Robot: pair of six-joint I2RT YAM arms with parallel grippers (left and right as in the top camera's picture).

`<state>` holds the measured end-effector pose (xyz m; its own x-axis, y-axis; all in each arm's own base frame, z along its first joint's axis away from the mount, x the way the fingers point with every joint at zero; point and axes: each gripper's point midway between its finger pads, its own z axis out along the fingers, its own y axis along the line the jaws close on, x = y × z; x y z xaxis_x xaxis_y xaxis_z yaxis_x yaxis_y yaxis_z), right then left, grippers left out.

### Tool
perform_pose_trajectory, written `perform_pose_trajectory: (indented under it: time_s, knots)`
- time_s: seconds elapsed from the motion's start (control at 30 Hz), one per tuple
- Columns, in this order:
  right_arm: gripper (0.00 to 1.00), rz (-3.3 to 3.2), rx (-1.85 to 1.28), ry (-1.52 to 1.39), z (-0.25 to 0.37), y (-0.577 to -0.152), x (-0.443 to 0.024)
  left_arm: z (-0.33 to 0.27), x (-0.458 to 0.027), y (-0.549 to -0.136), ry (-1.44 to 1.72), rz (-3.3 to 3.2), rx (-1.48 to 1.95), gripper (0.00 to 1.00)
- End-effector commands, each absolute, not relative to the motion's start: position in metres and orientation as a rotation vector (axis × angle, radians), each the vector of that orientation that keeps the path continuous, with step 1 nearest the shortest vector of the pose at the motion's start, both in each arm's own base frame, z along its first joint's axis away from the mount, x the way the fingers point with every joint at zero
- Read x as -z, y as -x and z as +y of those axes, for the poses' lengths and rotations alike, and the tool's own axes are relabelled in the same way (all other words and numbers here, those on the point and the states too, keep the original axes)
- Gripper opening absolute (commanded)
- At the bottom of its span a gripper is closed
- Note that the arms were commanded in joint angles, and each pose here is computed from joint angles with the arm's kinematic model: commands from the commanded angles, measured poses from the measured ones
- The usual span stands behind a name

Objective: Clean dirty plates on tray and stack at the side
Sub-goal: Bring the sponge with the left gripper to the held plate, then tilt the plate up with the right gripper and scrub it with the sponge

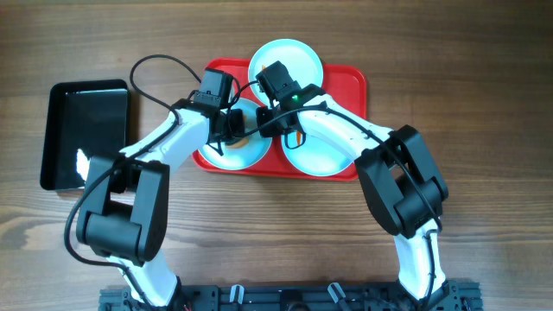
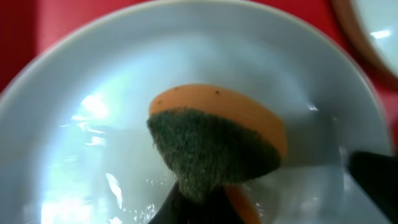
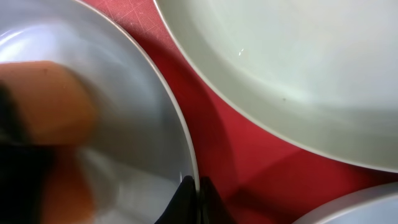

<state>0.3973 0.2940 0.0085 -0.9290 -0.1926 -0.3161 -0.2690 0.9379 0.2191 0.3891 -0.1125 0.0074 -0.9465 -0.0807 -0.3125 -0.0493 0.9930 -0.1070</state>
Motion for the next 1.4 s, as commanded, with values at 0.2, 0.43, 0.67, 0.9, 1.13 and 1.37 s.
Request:
perform_pose_trajectory:
  time_s: [0.2, 0.43, 0.67, 0.9, 1.13, 1.37]
  knots:
    - [0.04, 2.819, -0.352, 0.361, 0.292, -0.394, 0.003, 0.004, -0.07, -0.386, 0.231, 2.515, -0.805, 0.04]
    - [0.04, 2.705, -0.437, 0.406, 0.306, -0.408, -0.065, -0.121, -0.114, -0.373, 0.068, 2.627, 0.237, 0.04]
    - [0.04, 2.432, -0.017, 0.346, 0.237, -0.424, -0.196, -0.095, -0.112, -0.373, 0.205, 2.657, 0.272, 0.04]
    - [0.04, 2.334, 0.238, 0.342, 0.204, -0.427, -0.224, -0.083, -0.108, -0.366, 0.259, 2.701, 0.329, 0.04]
    - [0.04, 2.087, 0.612, 0.393, 0.221, -0.407, -0.264, -0.07, -0.107, -0.37, 0.249, 2.69, 0.243, 0.04]
    - [0.04, 1.925, 0.787, 0.439, 0.239, -0.386, -0.293, -0.07, -0.106, -0.369, 0.25, 2.695, 0.242, 0.04]
